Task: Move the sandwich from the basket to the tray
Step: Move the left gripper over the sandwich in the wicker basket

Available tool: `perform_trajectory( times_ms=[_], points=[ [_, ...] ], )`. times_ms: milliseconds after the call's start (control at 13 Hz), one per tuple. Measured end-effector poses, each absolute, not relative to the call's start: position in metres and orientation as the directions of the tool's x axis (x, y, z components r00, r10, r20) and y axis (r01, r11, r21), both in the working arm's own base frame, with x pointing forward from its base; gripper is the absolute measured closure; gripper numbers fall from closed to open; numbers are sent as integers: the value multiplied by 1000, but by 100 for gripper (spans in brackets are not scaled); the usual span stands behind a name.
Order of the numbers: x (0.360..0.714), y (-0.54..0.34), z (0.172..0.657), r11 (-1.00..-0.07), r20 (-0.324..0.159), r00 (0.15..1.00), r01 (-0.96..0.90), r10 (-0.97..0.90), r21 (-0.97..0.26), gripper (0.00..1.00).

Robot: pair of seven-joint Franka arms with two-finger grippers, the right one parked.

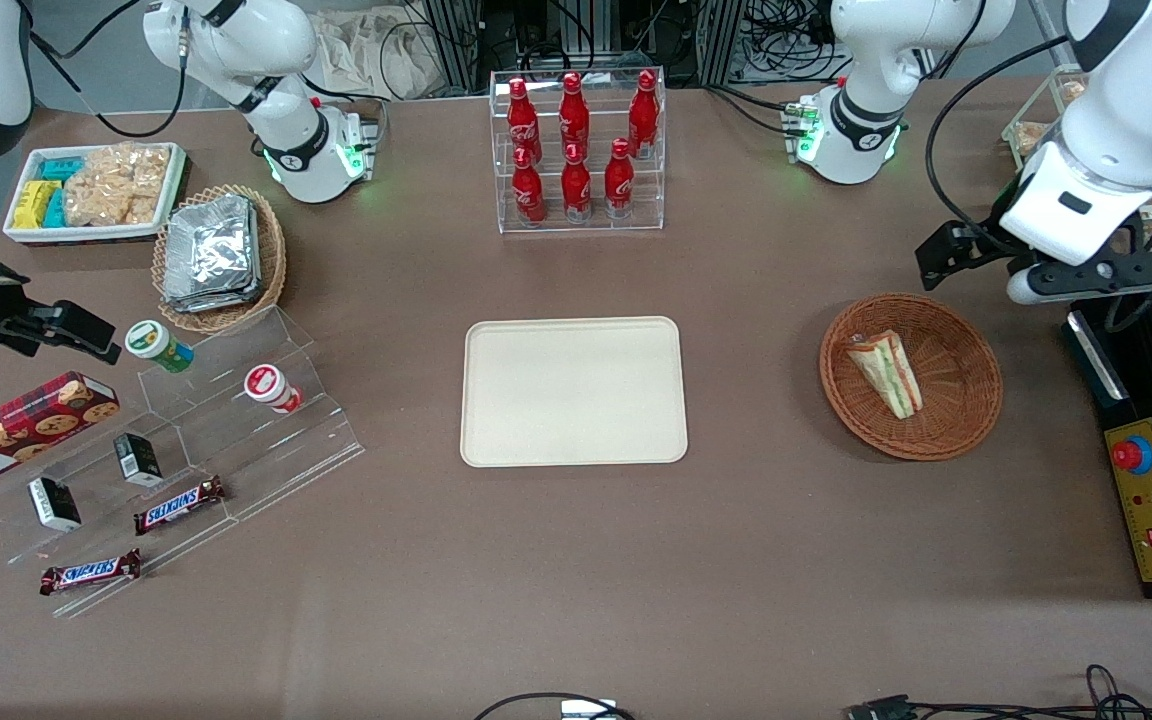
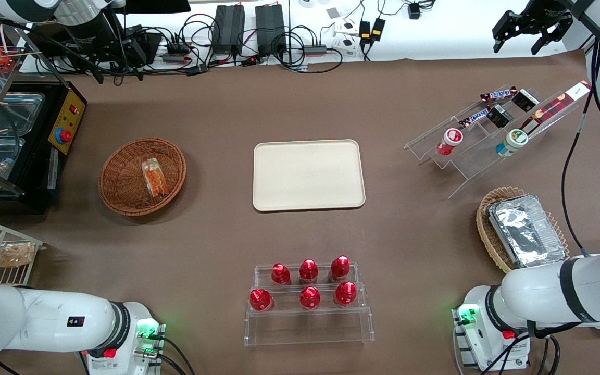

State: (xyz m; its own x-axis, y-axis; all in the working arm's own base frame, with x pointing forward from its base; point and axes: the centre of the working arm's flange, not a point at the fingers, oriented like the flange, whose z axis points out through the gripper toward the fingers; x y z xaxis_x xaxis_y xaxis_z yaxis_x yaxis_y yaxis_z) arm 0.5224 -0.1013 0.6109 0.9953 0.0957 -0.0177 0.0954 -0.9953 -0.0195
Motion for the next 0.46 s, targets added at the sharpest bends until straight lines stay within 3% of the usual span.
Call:
perform_trajectory(
  times_ms=[462],
  points=[
    [516,-99,605,-993,-78,991,106,109,-45,0]
  ],
)
